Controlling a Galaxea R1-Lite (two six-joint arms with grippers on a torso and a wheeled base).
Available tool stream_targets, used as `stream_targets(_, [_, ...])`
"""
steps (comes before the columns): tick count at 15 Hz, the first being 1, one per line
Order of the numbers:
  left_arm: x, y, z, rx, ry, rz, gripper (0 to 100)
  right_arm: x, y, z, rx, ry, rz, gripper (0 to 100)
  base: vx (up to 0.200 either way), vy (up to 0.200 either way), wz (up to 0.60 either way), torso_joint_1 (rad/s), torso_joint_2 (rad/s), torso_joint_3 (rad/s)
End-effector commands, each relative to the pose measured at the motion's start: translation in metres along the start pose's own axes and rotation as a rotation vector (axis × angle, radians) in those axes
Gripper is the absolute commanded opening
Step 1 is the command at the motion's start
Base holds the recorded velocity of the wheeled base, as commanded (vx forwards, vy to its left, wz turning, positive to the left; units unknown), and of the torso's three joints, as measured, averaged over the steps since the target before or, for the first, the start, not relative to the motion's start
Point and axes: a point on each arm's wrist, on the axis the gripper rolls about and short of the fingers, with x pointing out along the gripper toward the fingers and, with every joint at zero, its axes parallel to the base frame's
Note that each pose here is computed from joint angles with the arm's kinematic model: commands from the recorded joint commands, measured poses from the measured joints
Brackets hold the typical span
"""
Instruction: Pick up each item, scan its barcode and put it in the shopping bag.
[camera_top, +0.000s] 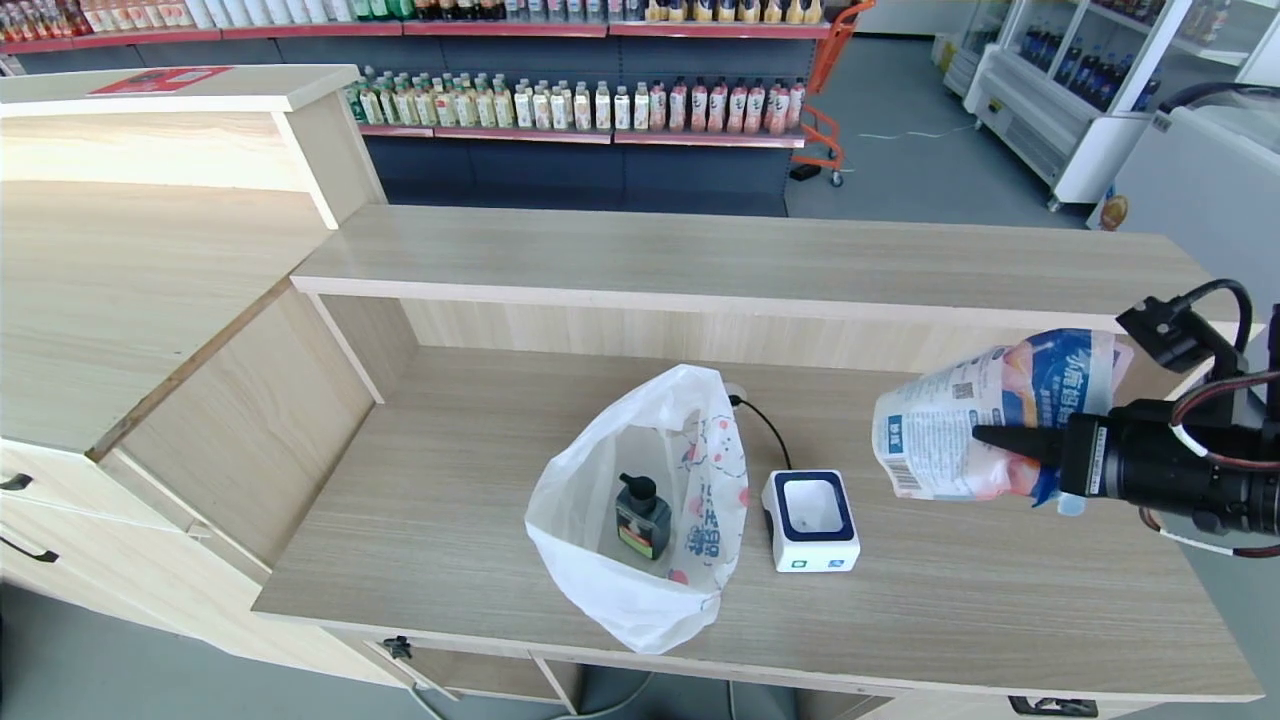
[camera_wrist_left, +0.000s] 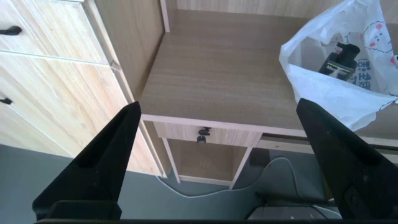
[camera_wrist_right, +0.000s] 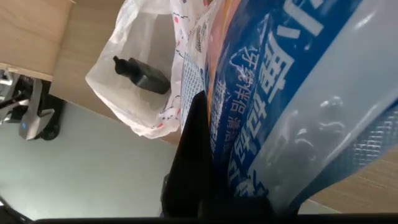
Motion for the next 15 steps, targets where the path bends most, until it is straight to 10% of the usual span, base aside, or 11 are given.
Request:
stream_targets(1, [0.0, 0.0, 0.0, 0.001, 0.0, 0.0, 100, -0.004, 0.003, 0.002, -0.006, -0.013, 0.006, 0, 0.0, 0.2, 0.0, -0.002, 0.0, 0.007])
stream_targets(15, [0.0, 0.0, 0.0, 0.0, 0.0, 0.0, 100, 0.109, -0.008, -0.021, -0.175, 0.195, 0.14, 0, 0.0, 0.029, 0.0, 0.004, 0.0, -0.001])
